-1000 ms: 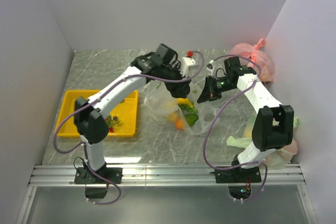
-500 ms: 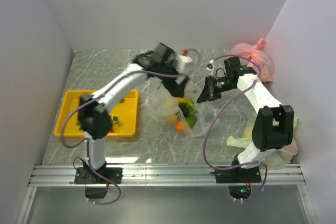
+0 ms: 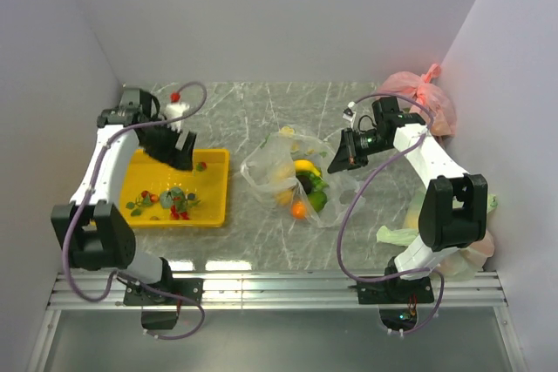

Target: Place the fake fruits into the plastic bag and tie a complex knot

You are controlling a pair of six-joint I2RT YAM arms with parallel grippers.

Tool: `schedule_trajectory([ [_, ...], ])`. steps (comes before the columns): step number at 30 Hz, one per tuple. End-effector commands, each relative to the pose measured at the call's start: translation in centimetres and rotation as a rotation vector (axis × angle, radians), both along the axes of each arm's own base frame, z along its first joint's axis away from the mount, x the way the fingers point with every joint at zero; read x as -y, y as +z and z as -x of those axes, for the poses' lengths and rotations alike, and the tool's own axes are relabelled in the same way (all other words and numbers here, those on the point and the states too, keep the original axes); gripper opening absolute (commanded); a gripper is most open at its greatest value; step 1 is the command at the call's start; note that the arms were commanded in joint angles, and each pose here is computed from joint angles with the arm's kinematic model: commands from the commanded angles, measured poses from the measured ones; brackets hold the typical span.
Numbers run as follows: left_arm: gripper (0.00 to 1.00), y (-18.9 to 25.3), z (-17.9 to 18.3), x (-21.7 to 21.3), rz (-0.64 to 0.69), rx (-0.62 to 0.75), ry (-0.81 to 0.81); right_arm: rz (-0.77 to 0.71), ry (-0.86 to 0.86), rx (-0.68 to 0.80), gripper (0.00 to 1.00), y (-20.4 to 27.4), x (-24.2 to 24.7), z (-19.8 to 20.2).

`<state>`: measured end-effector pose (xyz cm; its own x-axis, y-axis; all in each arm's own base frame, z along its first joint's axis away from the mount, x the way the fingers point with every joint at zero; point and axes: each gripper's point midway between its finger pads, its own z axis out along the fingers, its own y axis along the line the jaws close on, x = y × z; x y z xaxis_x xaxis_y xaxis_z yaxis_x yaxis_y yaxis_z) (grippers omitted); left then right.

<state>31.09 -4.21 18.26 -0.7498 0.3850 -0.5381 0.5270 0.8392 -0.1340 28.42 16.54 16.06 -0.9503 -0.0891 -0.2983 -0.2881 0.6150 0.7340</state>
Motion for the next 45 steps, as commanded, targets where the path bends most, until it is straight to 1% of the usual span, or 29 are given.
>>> schedule_trajectory([
  [1,0.93,-5.6,4.2,-3.2,-0.147,-0.202,-0.007,-0.002,0.001,0.042,0.00,0.4,0.2,-0.1],
  [3,0.93,-7.3,4.2,-4.4,-0.209,-0.216,0.031,-0.002,0.000,0.039,0.00,0.4,0.2,-0.1],
  [5,0.95,-9.4,5.2,-5.3,-0.259,-0.262,0.050,-0.002,-0.001,0.038,0.00,0.3,0.2,-0.1],
  [7,0.99,-11.0,5.1,-5.7,-0.280,-0.276,0.077,-0.002,-0.002,0.038,0.00,0.4,0.2,-0.1],
  [9,0.99,-11.9,5.0,-6.0,-0.298,-0.290,0.102,-0.002,-0.003,0.034,0.00,0.3,0.2,0.0],
  [11,0.97,-13.3,4.8,-6.0,-0.303,-0.308,0.113,-0.001,-0.007,0.033,0.00,0.2,0.3,0.0],
  [12,0.95,-14.2,4.9,-6.1,-0.312,-0.333,0.122,0.001,-0.005,0.031,0.00,0.1,0.3,0.0],
  [13,0.91,-14.6,4.6,-6.0,-0.310,-0.330,0.123,0.002,-0.005,0.031,0.00,0.2,0.3,0.0],
  [18,0.79,-16.2,4.0,-5.6,-0.320,-0.328,0.120,0.013,-0.006,0.036,0.00,0.1,0.4,0.0],
  [19,0.74,-16.2,3.7,-5.4,-0.314,-0.323,0.117,0.016,-0.007,0.036,0.00,0.0,0.5,-0.1],
  [21,0.65,-16.1,3.4,-5.0,-0.291,-0.318,0.121,0.019,-0.007,0.039,0.00,0.1,0.5,0.0],
  [22,0.58,-15.5,2.8,-4.7,-0.273,-0.302,0.119,0.019,-0.007,0.039,0.00,0.1,0.5,0.1],
  [23,0.53,-15.1,2.5,-4.4,-0.258,-0.294,0.113,0.020,-0.008,0.041,0.00,0.1,0.6,0.1],
  [24,0.42,-14.1,2.1,-4.2,-0.247,-0.281,0.108,0.020,-0.008,0.041,0.00,0.1,0.6,0.1],
  [26,0.34,-13.0,1.6,-3.5,-0.206,-0.267,0.102,0.021,-0.009,0.041,0.00,0.1,0.6,0.1],
  [27,0.30,-11.7,1.1,-3.4,-0.196,-0.249,0.101,0.020,-0.009,0.039,0.00,0.1,0.6,0.1],
  [28,0.20,-11.0,0.9,-3.1,-0.184,-0.243,0.097,0.018,-0.007,0.041,0.00,0.1,0.5,0.1],
  [30,0.09,-9.5,0.4,-2.6,-0.151,-0.223,0.089,0.017,-0.007,0.039,0.00,0.1,0.5,0.1],
  [31,0.00,-8.0,0.0,-2.4,-0.144,-0.201,0.085,0.016,-0.009,0.042,0.00,0.2,0.5,0.0],
  [33,0.00,-5.8,-1.0,-1.9,-0.112,-0.154,0.069,0.014,-0.011,0.045,0.00,0.2,0.5,-0.2],
  [35,0.00,-4.4,-0.9,-1.3,-0.085,-0.153,0.048,0.009,-0.012,0.040,0.00,0.3,0.4,-0.3],
  [36,0.00,-2.5,-1.7,-0.4,-0.040,-0.111,0.027,0.008,-0.011,0.042,0.00,0.3,0.4,-0.4],
  [38,0.00,-0.7,-1.7,0.9,0.012,-0.103,-0.001,0.007,-0.012,0.043,0.00,0.4,0.3,-0.5],
  [39,0.00,1.6,-2.6,1.7,0.057,-0.051,-0.017,0.006,-0.014,0.044,0.00,0.4,0.3,-0.5],
  [41,0.00,3.9,-2.2,4.9,0.106,-0.029,-0.102,0.004,-0.017,0.048,0.00,0.5,0.3,-0.7],
  [42,0.00,6.4,-2.9,6.2,0.137,0.023,-0.118,0.002,-0.019,0.045,0.00,0.4,0.3,-0.7],
  [43,0.00,7.8,-2.9,7.8,0.177,0.047,-0.151,-0.003,-0.021,0.044,0.00,0.5,0.2,-0.7],
  [44,0.00,9.0,-2.3,10.4,0.205,0.061,-0.215,-0.005,-0.019,0.046,0.00,0.6,0.1,-0.7],
  [45,0.00,11.2,-2.6,12.2,0.232,0.107,-0.238,-0.005,-0.020,0.049,0.00,0.6,0.1,-0.8],
])
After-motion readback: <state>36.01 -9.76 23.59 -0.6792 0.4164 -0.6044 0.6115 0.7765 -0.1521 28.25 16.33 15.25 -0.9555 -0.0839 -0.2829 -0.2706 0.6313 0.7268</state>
